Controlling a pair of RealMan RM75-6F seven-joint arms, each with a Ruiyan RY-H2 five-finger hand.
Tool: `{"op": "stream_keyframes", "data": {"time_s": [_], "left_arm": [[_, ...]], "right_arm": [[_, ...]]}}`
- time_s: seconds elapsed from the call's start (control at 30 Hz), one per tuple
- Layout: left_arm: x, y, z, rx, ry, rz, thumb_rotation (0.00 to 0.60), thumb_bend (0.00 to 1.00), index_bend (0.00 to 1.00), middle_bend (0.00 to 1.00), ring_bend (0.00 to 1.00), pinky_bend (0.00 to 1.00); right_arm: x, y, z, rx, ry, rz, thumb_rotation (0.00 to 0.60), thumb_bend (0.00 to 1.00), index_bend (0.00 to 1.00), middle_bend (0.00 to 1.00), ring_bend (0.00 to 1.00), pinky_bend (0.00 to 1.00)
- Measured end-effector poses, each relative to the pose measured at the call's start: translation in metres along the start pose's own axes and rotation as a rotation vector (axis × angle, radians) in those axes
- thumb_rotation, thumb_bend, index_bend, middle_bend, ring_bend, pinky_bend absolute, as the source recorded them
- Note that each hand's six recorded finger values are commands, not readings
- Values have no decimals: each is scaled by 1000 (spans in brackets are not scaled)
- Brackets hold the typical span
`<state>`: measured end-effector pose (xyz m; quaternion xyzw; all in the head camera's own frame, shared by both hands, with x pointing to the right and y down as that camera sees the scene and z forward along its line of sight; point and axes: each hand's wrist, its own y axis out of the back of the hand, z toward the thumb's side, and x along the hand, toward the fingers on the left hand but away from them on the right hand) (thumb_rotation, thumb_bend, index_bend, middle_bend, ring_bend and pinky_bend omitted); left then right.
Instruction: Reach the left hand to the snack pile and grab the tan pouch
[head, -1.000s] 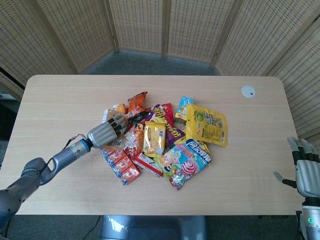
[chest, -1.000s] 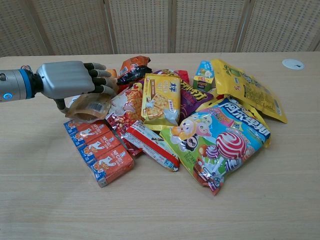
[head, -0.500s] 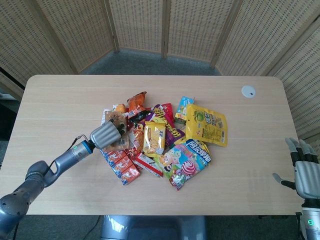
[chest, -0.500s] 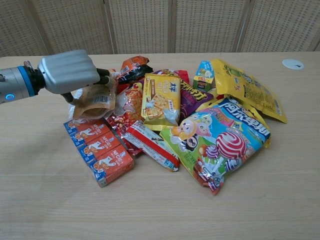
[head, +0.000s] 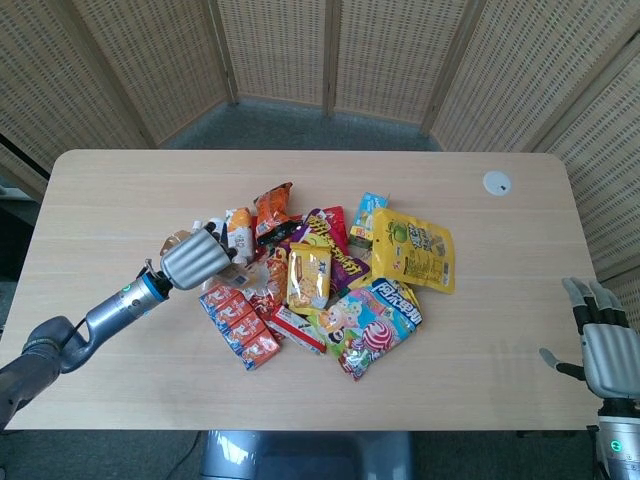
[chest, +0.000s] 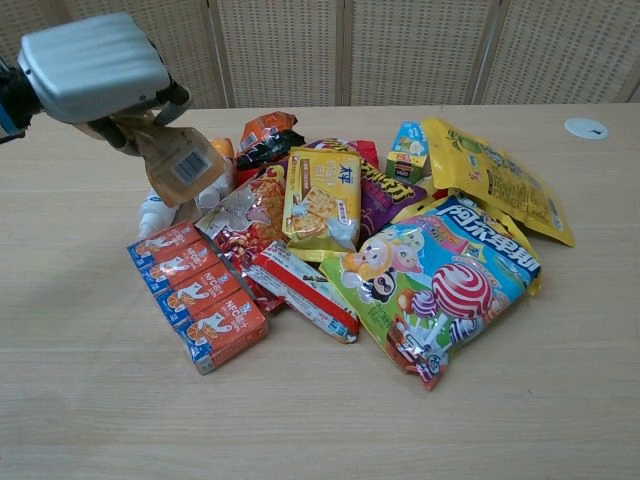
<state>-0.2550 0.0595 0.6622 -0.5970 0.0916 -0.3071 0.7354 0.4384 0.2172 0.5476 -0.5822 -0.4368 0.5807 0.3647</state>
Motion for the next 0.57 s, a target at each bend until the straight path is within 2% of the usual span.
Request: {"op": "stream_keyframes", "data": {"time_s": [0.33, 0.57], "left_arm": [[-7, 70, -37, 12, 67, 111, 600, 0, 847, 946, 853, 691], [-14, 124, -69, 72, 121, 180, 600, 0, 847, 945, 854, 692]], "right_arm": [[2, 0, 3, 1, 12, 2, 600, 0, 0, 0, 0, 0], [2, -1, 5, 3, 17, 3, 600, 0, 0, 0, 0, 0]]}}
